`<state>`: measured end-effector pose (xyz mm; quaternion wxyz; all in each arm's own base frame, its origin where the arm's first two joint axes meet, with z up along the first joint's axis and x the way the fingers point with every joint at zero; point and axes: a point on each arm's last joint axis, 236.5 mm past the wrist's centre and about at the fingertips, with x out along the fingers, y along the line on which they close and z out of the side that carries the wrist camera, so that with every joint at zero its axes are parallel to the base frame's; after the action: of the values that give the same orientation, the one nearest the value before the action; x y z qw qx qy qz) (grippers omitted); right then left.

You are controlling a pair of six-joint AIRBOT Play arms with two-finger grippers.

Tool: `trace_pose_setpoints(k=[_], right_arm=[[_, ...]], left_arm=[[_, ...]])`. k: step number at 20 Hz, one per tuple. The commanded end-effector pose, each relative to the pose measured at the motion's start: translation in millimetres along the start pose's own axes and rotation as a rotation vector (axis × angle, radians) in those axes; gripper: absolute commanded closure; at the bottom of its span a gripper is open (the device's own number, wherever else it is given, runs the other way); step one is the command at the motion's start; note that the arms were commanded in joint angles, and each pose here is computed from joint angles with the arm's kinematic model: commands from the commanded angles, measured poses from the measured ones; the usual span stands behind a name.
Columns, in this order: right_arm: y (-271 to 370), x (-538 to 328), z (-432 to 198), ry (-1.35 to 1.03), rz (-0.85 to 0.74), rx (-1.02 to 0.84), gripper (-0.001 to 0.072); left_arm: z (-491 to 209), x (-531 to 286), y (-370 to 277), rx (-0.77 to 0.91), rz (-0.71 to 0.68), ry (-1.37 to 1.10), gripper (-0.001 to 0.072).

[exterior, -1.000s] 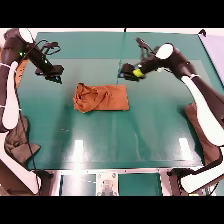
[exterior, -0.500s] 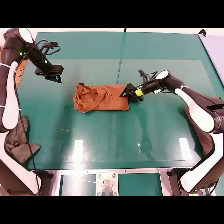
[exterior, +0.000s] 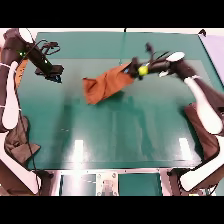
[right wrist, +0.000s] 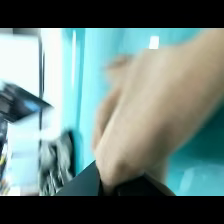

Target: Fold the shirts.

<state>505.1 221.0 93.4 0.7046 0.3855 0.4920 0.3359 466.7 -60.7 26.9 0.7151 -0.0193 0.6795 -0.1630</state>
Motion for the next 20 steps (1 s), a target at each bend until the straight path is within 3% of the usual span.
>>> trace_pose_setpoints(k=[1, 9, 14, 20], right_arm=[[25.1, -113.1, 43.2, -0.215, -0.109, -0.033, 0.0696], [-47.2, -384.8, 31.4, -0.645, -0.496, 0.183, 0.0696], [-126.0, -500.2, -71.6, -0.736, -0.893, 0.592, 0.0696], [-166.1, -520.6, -188.0, -0.774, -1.051, 0.965, 0.0696]], left_arm=[[-2.0, -0.1, -0.2, 0.0, -0.001, 0.008, 0.0686], [-1.7, -0.1, -0.5, 0.0, -0.003, 0.007, 0.0686], [-1.5, 0.0, -1.4, 0.001, -0.005, 0.006, 0.0686], [-16.0, 17.7, 0.2, -0.016, -0.02, 0.072, 0.0686]])
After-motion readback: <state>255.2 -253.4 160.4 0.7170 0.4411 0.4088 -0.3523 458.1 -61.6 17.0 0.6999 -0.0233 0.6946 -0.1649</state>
